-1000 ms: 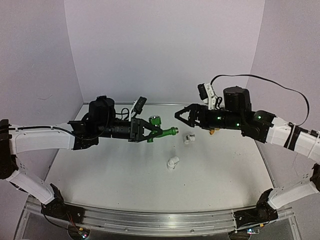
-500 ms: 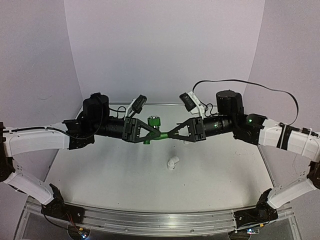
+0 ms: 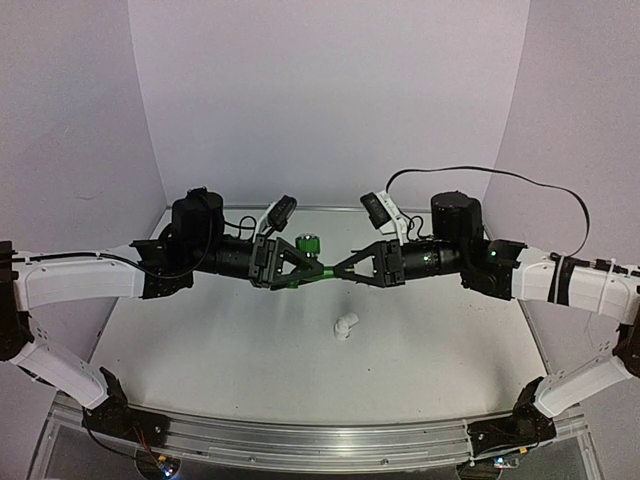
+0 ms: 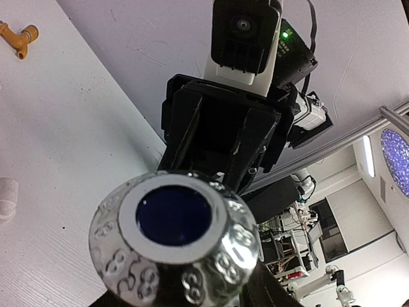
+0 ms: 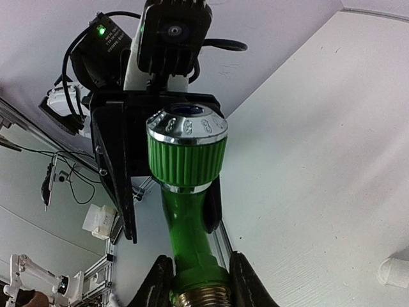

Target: Install the water faucets

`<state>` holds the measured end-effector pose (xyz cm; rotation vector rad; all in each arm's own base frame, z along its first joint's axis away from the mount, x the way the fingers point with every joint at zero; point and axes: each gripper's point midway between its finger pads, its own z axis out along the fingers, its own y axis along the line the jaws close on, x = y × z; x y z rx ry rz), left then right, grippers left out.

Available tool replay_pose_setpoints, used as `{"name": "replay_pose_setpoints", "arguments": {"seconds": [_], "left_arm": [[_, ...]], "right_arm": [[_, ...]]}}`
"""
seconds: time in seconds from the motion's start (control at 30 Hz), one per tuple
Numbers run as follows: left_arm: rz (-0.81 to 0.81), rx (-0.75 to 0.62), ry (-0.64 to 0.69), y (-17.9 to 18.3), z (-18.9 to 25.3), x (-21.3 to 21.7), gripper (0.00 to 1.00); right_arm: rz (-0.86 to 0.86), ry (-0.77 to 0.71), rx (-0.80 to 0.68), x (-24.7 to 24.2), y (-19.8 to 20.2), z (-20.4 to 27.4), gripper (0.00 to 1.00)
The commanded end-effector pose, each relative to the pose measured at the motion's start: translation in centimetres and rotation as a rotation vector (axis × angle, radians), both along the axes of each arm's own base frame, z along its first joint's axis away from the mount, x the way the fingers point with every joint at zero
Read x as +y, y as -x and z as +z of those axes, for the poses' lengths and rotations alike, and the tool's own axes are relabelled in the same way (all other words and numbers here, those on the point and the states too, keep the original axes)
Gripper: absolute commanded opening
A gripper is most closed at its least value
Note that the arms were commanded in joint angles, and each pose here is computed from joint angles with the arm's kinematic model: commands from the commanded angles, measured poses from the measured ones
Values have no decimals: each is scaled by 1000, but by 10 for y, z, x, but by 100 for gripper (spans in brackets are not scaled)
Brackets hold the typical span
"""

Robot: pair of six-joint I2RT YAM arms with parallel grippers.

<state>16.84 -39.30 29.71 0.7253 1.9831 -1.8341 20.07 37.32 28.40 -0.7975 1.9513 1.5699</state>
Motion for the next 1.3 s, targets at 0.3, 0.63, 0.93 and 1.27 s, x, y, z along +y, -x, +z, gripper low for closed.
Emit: {"name": "replay_pose_setpoints", "arguments": {"seconds": [0.3, 0.63, 0.93, 1.27], "left_arm": [[-2, -45, 66, 0, 28, -2, 38], [127, -47, 64, -21, 30, 11, 22], [155, -31, 66, -25, 32, 13, 40], [90, -24, 58, -16, 27, 9, 40]], "right_arm": [[-48, -70, -28, 12, -13, 19, 0], [-34, -58, -6, 12, -8, 14, 0], [-37, -55, -13, 20, -8, 16, 0], [-94, -60, -22, 22, -18, 21, 0]]}}
